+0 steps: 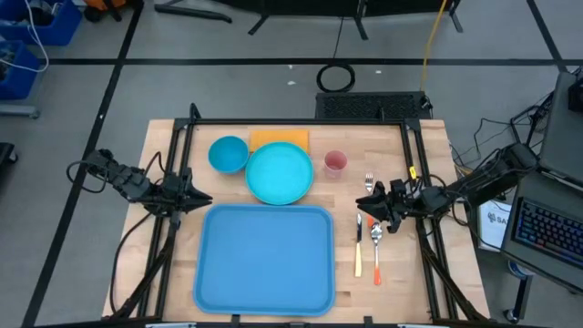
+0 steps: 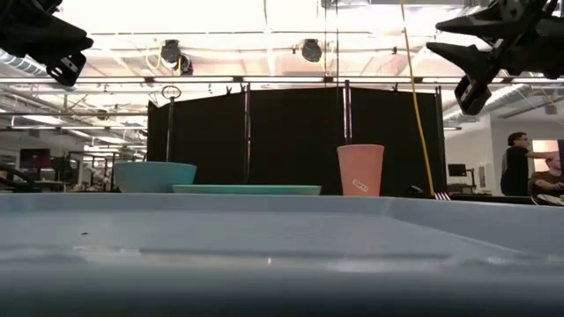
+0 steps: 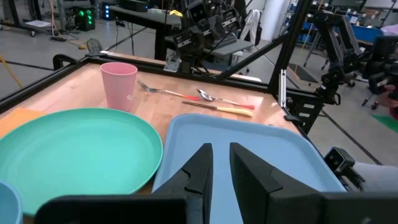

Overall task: Set up tray
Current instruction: Put the green plate on the blue tray

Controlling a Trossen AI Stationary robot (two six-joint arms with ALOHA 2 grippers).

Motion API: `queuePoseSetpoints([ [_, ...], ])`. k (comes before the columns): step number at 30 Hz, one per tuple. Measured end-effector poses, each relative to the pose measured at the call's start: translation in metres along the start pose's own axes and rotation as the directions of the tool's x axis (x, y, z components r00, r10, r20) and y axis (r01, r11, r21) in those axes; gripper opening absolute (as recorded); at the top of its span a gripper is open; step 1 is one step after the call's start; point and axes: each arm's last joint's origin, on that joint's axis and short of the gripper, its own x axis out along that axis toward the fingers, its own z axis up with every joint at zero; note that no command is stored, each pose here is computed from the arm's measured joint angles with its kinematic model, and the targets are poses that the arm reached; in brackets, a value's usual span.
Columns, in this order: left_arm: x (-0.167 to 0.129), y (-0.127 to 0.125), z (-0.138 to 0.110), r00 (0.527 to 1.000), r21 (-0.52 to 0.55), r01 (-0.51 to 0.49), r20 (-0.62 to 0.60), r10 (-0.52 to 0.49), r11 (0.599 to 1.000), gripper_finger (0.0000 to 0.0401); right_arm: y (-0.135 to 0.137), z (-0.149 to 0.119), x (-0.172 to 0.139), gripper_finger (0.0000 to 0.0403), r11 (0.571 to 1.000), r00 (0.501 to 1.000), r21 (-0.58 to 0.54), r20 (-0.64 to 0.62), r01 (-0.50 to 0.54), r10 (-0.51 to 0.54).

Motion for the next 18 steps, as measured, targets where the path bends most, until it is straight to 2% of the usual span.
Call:
queuePoseSetpoints([
  [2,0.0,0.0,0.0,1.0,0.019,-0.001,0.0,0.001,1.0,0.0058,0.0,-0.002,0.001,0.01,1.0,1.0,-0.008,-0.008,0.006,-0.006],
  [4,0.0,0.0,0.0,1.0,0.1,-0.005,0.001,0.004,0.995,0.0058,-0.001,-0.004,0.003,0.01,0.999,1.0,-0.05,-0.023,0.017,-0.018],
  [7,0.0,0.0,0.0,1.0,0.18,0.003,-0.001,-0.002,0.984,0.0058,-0.003,-0.01,0.006,0.01,0.982,0.997,-0.188,-0.066,0.032,-0.045],
  [10,0.0,0.0,0.0,1.0,0.205,0.003,-0.001,-0.003,0.979,0.0058,0.008,-0.003,0.02,0.01,0.953,0.999,-0.304,-0.043,0.016,-0.031],
  [13,0.0,0.0,0.0,1.0,0.205,0.003,-0.001,-0.003,0.979,0.0058,0.011,-0.001,0.035,0.01,0.903,0.997,-0.428,-0.044,0.037,-0.062],
  [15,0.0,0.0,0.0,1.0,0.205,0.005,-0.002,-0.004,0.979,0.0058,0.013,0.002,0.045,0.01,0.883,0.997,-0.465,-0.027,0.055,-0.077],
  [18,0.0,0.0,0.0,1.0,0.205,0.005,-0.001,-0.005,0.979,0.0058,0.015,0.006,0.06,0.01,0.878,0.995,-0.473,-0.005,0.081,-0.095],
])
